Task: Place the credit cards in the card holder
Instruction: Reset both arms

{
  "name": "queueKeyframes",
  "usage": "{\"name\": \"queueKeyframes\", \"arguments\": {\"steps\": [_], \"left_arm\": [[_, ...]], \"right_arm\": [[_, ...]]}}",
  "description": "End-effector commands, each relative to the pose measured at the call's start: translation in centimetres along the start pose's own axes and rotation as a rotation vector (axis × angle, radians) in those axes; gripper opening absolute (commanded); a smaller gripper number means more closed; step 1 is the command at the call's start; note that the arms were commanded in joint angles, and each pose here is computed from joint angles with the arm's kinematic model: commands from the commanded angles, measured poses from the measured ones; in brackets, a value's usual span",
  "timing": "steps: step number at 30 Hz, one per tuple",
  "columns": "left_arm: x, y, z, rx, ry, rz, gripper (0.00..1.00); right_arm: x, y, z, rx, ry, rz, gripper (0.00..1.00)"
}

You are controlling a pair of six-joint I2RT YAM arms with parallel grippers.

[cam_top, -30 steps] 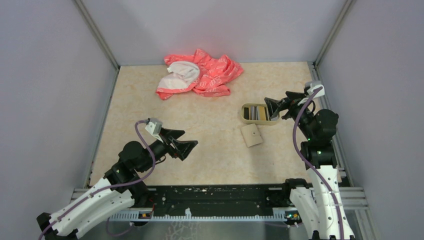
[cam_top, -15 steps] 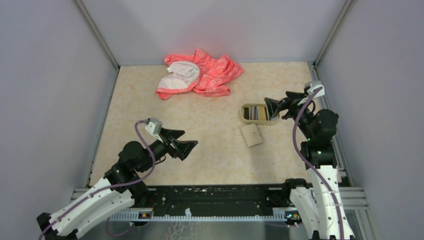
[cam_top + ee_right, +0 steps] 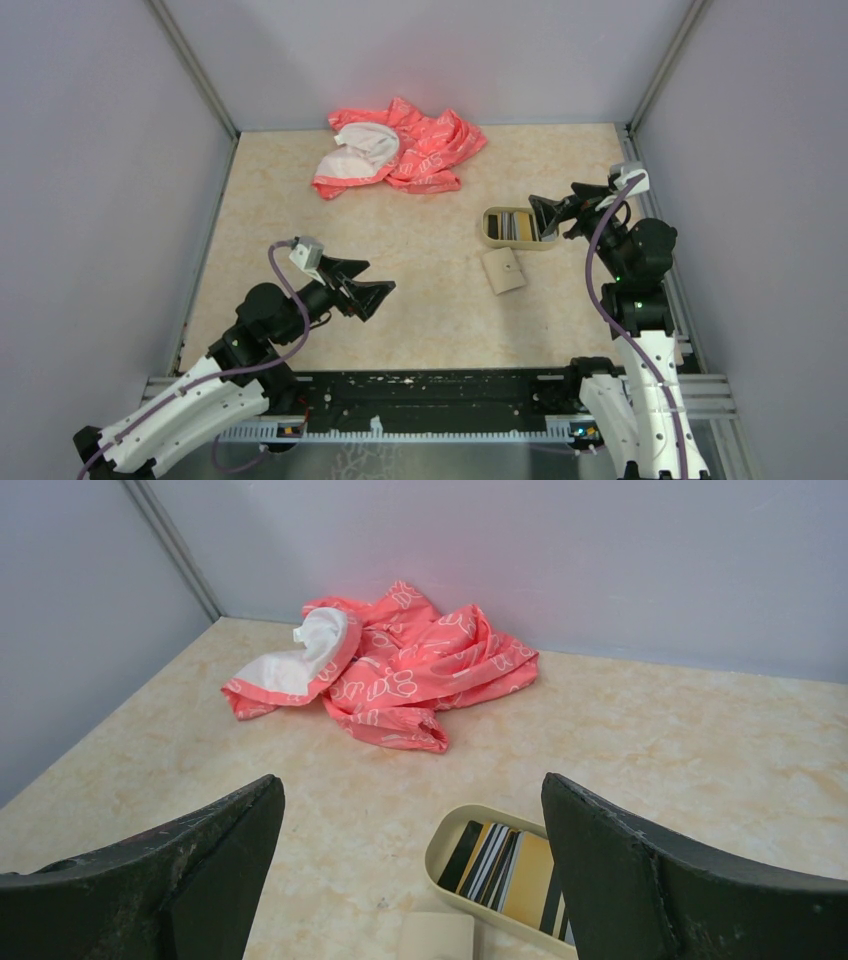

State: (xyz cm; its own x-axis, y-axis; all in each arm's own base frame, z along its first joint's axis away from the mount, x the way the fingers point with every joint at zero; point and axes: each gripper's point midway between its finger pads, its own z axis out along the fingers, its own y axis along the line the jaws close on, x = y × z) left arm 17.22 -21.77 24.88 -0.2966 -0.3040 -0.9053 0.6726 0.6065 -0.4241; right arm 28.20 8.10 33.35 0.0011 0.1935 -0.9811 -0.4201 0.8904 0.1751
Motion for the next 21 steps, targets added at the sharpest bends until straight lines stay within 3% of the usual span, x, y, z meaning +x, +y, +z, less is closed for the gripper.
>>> {"name": "queueKeyframes", "arguments": {"steps": [1, 21], "left_arm": [[-0.57, -0.08, -0.12, 0.005, -0.029, -0.004, 0.98], [-0.31, 0.02, -0.22, 0.005, -0.030, -0.008, 0.98]], "right_arm": [[-1.10, 0.15, -0.05, -0.001, -0.040, -0.015, 0.98], [-1.13, 0.10, -0.10, 0.002, -0.042, -0.016, 0.98]]}}
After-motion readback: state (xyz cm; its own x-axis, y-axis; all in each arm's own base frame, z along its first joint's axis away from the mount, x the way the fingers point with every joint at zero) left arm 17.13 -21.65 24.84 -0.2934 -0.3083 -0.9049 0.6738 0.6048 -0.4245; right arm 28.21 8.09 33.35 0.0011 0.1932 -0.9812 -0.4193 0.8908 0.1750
